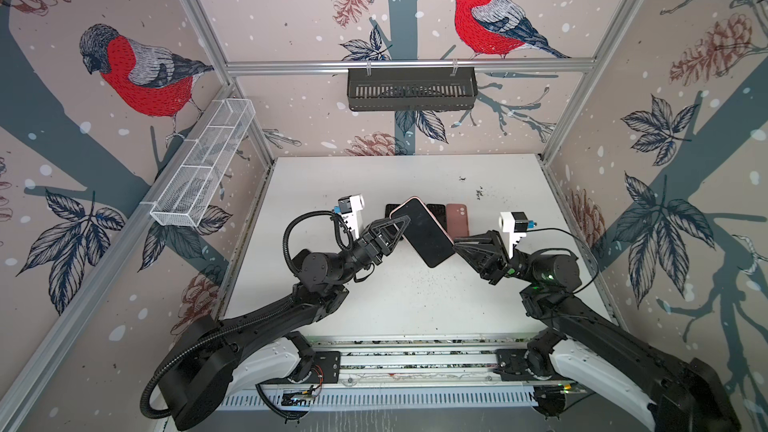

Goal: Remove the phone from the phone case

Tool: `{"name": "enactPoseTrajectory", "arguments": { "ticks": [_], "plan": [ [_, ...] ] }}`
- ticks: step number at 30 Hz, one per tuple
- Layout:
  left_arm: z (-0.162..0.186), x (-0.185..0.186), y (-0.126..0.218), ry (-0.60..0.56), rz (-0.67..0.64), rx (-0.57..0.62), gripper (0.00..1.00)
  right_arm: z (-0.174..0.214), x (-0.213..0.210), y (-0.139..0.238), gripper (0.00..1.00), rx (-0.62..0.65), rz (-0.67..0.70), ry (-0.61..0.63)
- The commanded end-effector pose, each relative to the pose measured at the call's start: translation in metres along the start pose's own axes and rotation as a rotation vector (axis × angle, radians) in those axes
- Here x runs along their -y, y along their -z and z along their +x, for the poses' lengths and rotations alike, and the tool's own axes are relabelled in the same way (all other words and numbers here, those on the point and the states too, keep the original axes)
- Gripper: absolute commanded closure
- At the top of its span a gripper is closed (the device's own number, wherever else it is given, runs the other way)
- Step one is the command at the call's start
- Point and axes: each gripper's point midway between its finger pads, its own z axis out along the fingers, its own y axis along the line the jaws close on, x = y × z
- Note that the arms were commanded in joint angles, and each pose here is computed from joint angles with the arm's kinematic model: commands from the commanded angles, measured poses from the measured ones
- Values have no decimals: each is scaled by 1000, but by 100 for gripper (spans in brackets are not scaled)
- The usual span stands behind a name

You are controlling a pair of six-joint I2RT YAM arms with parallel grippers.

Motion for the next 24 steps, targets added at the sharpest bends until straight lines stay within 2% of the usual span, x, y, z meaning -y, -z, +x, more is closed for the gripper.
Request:
{"name": "enactPoseTrajectory", "arguments": {
  "ticks": [1, 9, 16, 24],
  "plan": [
    [-15, 36, 0, 27, 150, 67, 100, -14, -13, -5, 87, 21, -68, -9],
    [-21, 39, -6, 59, 214, 118, 100, -22, -6, -16, 92, 19, -83, -102],
    [-22, 41, -5, 75, 241, 133, 100, -19, -2, -15, 93, 10, -72, -153],
    [-21, 48, -9, 79, 289, 136, 100, -17, 23, -23, 98, 4, -55, -340]
  ]
}}
